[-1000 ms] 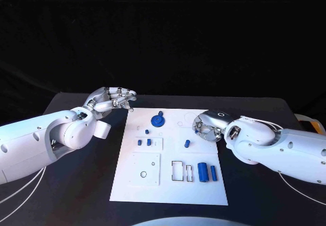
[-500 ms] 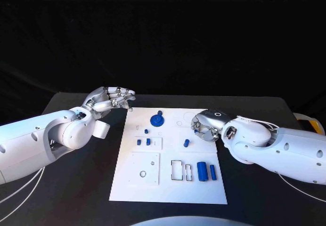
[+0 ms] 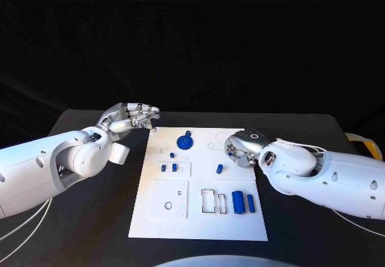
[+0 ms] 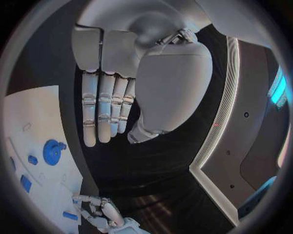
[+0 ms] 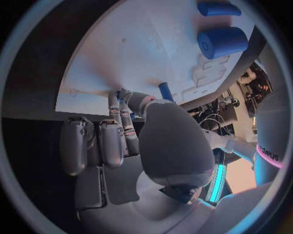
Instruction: Assemble the parts on the task board
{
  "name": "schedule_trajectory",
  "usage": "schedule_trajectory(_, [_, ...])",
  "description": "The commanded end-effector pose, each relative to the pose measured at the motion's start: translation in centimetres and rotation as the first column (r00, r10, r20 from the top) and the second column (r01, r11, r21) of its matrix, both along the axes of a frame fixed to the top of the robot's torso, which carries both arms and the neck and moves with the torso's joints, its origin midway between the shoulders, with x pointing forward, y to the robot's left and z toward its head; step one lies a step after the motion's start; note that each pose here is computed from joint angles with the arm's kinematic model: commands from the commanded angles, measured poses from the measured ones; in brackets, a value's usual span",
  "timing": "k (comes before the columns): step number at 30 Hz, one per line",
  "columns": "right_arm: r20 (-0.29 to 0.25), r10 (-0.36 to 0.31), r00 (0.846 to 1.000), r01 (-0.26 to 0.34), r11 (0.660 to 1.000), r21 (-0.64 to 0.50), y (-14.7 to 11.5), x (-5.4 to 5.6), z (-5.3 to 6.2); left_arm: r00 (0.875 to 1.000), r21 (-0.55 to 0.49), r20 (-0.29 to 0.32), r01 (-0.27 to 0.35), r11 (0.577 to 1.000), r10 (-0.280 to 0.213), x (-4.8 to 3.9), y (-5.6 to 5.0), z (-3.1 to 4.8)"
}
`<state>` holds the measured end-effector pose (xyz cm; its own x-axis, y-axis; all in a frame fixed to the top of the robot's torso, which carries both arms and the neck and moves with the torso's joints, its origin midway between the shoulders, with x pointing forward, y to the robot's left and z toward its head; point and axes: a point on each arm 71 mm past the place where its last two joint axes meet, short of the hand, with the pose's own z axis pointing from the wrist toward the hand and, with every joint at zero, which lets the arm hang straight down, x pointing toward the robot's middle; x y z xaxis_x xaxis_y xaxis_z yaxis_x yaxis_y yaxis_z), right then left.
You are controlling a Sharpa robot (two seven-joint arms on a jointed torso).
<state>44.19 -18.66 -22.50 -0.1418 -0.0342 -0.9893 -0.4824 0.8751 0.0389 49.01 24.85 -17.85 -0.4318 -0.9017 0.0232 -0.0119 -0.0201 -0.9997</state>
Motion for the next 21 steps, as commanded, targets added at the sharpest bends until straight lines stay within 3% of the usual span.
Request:
schedule_trajectory(1, [-0.026,0.0,1.0,-0.001,0.999,-0.052,0.16,-0.57,-1.18,1.0,-0.001,0.002,0.01,1.0,-0.01,-0.06,-0.26,0.08])
schedule_trajectory(21, [0.016,0.007,1.0,-0.007,1.0,0.009,0.53,-1.04,-0.26,1.0,0.005,-0.009,0.02,1.0,-0.02,-0.15,-0.49,0.0])
